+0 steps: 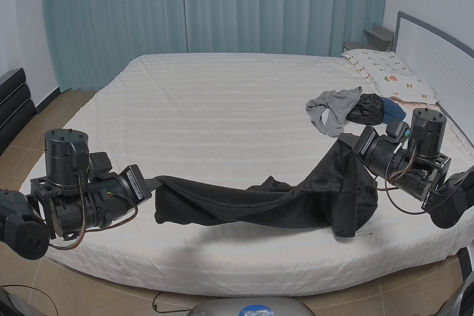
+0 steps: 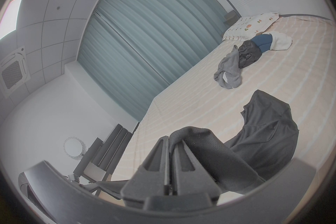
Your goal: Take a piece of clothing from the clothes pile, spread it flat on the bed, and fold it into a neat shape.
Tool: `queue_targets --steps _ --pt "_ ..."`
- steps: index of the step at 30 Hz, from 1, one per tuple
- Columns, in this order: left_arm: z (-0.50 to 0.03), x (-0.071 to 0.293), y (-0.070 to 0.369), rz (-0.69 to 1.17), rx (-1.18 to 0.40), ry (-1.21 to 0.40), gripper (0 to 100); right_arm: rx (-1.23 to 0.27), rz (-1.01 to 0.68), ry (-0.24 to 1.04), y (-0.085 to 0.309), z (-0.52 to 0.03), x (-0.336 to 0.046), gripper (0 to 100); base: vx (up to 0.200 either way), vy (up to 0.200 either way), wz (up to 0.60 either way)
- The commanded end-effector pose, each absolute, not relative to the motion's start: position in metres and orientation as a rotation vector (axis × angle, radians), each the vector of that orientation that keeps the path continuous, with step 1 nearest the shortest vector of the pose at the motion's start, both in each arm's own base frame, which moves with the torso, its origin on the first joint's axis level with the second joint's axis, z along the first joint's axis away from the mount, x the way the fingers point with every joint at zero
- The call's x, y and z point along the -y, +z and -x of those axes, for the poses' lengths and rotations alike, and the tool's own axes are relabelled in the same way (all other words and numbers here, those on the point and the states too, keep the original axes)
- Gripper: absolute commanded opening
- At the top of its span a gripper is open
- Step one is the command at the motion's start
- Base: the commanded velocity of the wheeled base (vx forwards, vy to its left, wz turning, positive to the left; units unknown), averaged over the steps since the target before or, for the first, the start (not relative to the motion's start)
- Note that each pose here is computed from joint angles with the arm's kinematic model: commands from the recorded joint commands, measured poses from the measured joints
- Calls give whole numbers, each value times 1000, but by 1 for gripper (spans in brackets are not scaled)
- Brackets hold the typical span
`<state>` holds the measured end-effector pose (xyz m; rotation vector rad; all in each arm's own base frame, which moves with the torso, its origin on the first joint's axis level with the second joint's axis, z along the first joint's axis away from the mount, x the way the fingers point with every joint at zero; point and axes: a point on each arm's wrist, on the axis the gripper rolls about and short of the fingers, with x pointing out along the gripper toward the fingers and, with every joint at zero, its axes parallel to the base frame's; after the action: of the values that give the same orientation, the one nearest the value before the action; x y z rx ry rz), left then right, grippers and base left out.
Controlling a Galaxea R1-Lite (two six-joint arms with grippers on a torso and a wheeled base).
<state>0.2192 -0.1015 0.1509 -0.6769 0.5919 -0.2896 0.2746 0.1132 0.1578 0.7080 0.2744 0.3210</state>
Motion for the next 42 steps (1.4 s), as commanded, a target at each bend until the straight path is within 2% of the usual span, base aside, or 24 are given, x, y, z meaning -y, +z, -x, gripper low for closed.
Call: queue_targets --steps 1,10,16,25,28,34,42 --pt "-219 102 150 676 -596 -292 0 -274 -708 321 158 -274 -113 0 0 0 0" --pt "-219 102 150 675 -596 -290 0 -268 -709 325 160 -272 -113 0 0 0 0" --pt "-217 103 152 673 -591 -292 0 -259 -711 331 164 -268 -112 0 -200 0 0" --pt "-193 101 179 664 -481 -331 0 -183 -687 390 189 -240 -109 0 -200 0 0" --pt "-182 100 188 632 -439 -324 0 -133 -670 414 202 -226 -105 0 0 0 0" --pt "-164 90 212 613 -335 -344 0 37 -694 478 254 -197 -94 0 0 0 0" --pt "-152 79 254 631 -277 -341 0 83 -682 496 317 -165 -86 0 0 0 0"
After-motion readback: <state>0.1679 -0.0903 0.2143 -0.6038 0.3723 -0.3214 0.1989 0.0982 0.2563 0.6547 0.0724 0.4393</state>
